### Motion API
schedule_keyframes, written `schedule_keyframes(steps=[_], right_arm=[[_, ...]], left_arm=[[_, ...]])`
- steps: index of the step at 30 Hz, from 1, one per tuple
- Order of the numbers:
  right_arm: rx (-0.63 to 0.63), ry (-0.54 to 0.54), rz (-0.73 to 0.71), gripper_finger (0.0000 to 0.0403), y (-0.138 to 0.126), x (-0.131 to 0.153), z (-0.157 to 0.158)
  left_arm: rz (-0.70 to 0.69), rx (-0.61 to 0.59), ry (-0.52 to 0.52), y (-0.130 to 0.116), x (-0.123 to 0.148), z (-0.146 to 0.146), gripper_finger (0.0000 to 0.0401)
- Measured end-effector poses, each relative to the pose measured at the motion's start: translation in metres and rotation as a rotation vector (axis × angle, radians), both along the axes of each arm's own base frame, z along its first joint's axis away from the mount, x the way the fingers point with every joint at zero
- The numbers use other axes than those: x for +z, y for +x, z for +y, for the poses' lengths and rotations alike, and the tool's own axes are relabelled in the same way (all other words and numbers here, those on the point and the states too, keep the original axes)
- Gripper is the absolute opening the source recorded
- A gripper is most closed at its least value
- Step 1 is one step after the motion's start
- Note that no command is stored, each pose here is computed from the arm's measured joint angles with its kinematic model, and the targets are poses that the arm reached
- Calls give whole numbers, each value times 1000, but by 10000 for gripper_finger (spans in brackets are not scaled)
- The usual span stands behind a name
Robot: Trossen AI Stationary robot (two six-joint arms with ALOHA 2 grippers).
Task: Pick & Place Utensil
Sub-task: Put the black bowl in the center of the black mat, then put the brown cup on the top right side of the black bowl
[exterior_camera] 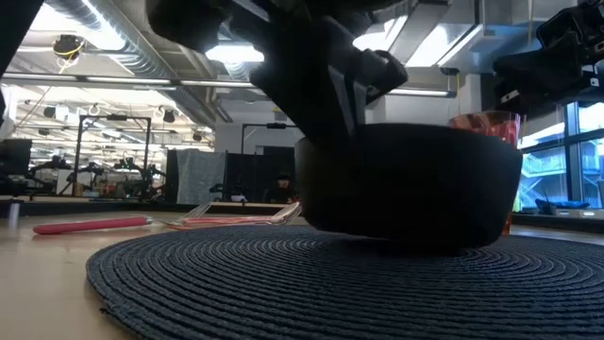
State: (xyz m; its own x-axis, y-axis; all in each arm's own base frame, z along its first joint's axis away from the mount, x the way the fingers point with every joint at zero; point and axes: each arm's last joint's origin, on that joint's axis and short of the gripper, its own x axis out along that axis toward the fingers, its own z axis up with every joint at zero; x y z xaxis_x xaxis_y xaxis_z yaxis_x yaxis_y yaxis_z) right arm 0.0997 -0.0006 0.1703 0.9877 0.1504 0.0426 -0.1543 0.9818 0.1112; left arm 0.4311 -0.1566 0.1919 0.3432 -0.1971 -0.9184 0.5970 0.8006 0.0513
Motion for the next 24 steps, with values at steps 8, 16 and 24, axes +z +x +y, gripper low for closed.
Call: schedule_keyframes(steps=[8, 16, 24], right_arm=[[0, 0, 0, 23, 0, 0, 0], [0, 0, 0, 23, 0, 0, 0], [0, 0, 0, 23, 0, 0, 0]], left_arm=[[21, 87, -27, 2, -3, 3, 4], [41, 158, -53, 3, -4, 5, 50], [45, 144, -51, 1, 2, -1, 117]])
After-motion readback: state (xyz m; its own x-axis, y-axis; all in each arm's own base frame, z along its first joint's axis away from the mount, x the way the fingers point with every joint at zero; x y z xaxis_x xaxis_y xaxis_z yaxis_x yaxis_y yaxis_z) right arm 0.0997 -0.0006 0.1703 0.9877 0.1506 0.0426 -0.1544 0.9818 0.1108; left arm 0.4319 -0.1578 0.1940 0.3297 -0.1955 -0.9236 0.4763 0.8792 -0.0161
